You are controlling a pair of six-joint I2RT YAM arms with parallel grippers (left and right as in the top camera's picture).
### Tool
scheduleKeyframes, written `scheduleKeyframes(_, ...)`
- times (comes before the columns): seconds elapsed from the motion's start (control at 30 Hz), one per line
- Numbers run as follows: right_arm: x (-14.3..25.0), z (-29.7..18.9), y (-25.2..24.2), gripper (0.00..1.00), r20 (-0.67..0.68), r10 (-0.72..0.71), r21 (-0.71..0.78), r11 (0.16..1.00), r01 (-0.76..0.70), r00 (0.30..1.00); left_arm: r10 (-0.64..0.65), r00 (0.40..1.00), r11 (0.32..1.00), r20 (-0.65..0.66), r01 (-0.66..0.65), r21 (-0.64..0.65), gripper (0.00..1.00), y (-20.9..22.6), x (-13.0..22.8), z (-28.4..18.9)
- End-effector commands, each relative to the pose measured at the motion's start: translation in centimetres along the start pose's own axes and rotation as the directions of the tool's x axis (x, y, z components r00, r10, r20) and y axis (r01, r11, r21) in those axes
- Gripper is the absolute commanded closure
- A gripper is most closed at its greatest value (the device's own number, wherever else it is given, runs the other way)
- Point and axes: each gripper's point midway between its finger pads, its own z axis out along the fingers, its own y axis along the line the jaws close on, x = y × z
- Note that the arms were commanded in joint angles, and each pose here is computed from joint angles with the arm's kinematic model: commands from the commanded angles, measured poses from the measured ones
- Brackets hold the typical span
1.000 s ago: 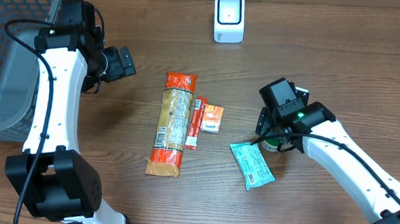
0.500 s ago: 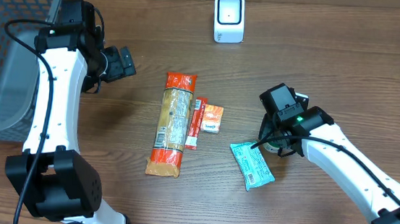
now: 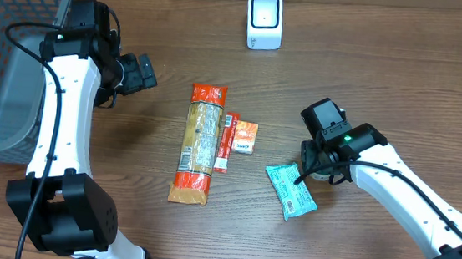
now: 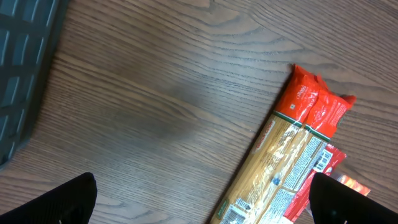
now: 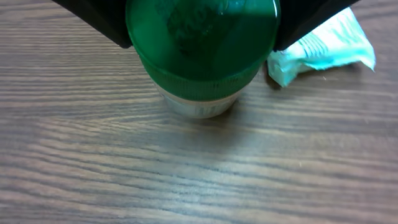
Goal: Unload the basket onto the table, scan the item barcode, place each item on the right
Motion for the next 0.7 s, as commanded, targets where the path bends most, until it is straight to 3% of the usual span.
scheduleKeyframes(0.0, 1.1, 0.7, -0.5, 0.22, -0.041, -0.109, 0.023, 0.994, 0.11, 0.993, 0.022, 1.0, 1.0, 0.013, -0.022, 0.002, 0.0, -0.3, -0.4, -0.3)
scheduleKeyframes(0.07, 1.0, 0.7, -0.5, 0.12, -0.037, -0.053, 0.025, 0.998, 0.053, 0.998, 0.022, 1.0, 1.0, 0.013, -0.022, 0.002, 0.0, -0.3, -0.4, -0.3)
scheduleKeyframes(0.23, 1.1, 0.7, -0.1, 0.09, -0.04, 0.111, 0.012, 0.994, -0.111, 0.993, 0.022, 1.0, 1.0, 0.013, -0.022, 0.002, 0.0, -0.3, -0.4, -0.3)
scheduleKeyframes(0.37, 1.7, 0.6, 1.3, 0.25, -0.088, 0.158, -0.061, 0.985, -0.164, 0.984, 0.022, 1.0, 1.0, 0.013, -0.022, 0.002, 0.0, -0.3, -0.4, -0.3)
scheduleKeyframes(0.57, 1.6, 0.6, 1.1, 0.31, -0.078, 0.151, -0.049, 0.987, -0.155, 0.985, 0.022, 1.0, 1.0, 0.013, -0.022, 0.002, 0.0, -0.3, -0.4, -0.3)
scheduleKeyframes(0.67, 1.0, 0.7, 0.2, 0.34, -0.04, 0.07, -0.008, 0.998, -0.07, 0.997, 0.022, 1.0, 1.0, 0.013, -0.022, 0.002, 0.0, -0.3, -0.4, -0.3)
